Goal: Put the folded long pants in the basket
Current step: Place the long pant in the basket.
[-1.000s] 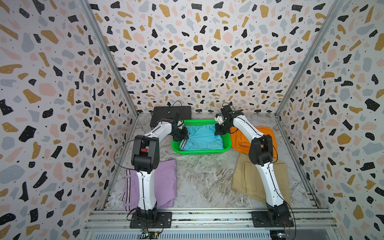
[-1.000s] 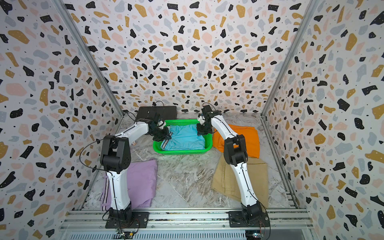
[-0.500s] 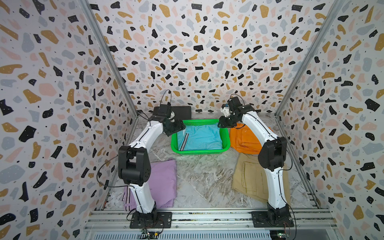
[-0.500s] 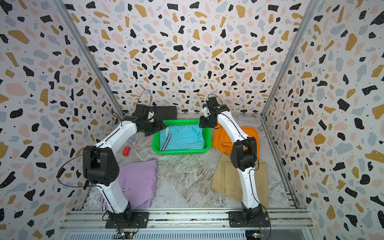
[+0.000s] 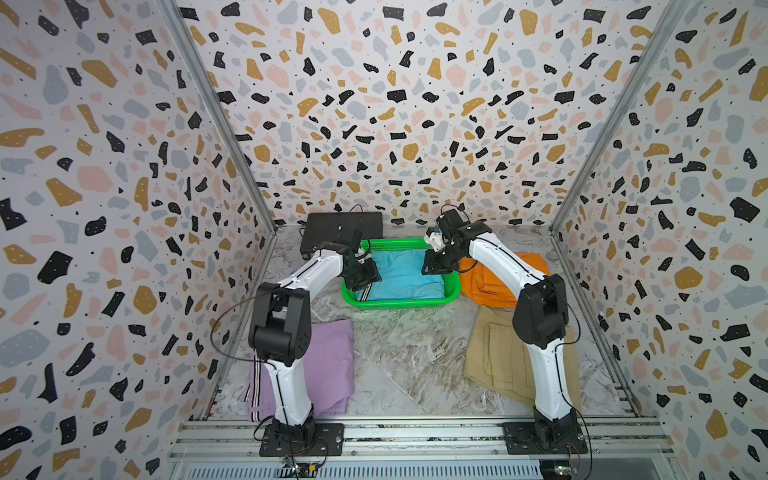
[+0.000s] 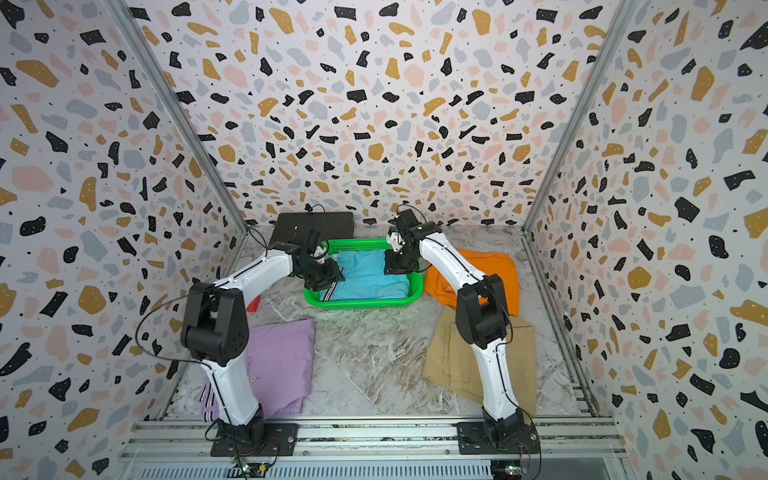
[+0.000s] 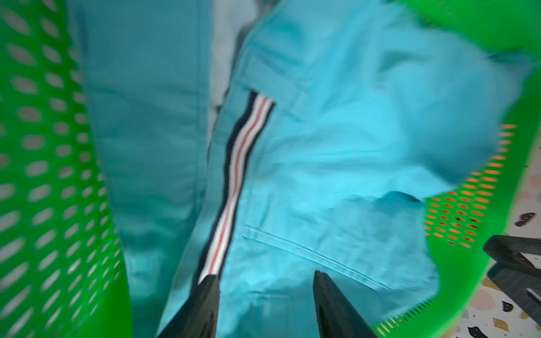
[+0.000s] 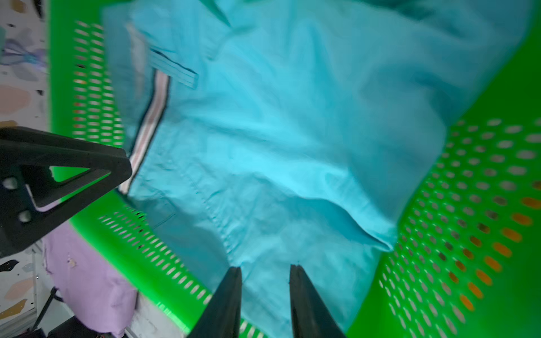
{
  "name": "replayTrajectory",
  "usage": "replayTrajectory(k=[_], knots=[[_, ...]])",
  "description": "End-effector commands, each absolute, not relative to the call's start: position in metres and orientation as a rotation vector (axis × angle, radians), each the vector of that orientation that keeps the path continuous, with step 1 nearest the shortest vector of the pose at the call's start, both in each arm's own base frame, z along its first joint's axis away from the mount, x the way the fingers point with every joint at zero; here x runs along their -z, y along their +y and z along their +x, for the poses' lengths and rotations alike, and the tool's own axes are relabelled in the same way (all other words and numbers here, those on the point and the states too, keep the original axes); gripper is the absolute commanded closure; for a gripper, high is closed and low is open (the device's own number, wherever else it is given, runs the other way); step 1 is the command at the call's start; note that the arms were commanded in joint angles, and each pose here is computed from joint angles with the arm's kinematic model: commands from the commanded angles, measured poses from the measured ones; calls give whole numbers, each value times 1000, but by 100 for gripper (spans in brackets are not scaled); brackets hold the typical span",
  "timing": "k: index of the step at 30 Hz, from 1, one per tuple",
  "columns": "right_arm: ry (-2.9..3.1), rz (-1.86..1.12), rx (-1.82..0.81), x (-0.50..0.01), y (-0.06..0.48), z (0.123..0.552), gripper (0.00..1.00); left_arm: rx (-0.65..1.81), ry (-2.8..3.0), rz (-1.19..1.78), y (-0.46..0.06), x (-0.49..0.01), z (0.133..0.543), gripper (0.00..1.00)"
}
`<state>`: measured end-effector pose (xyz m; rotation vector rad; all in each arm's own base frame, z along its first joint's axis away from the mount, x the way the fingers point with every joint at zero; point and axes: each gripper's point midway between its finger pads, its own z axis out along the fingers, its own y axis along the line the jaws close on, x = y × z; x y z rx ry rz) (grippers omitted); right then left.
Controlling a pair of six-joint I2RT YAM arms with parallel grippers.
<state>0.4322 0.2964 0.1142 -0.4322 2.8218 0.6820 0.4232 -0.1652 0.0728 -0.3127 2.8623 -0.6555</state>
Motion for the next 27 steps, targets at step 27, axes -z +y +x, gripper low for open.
replayTrajectory(k=[27], knots=[[2723, -354, -313, -93, 275, 509, 66, 697, 2739, -197, -176, -106, 496, 45]])
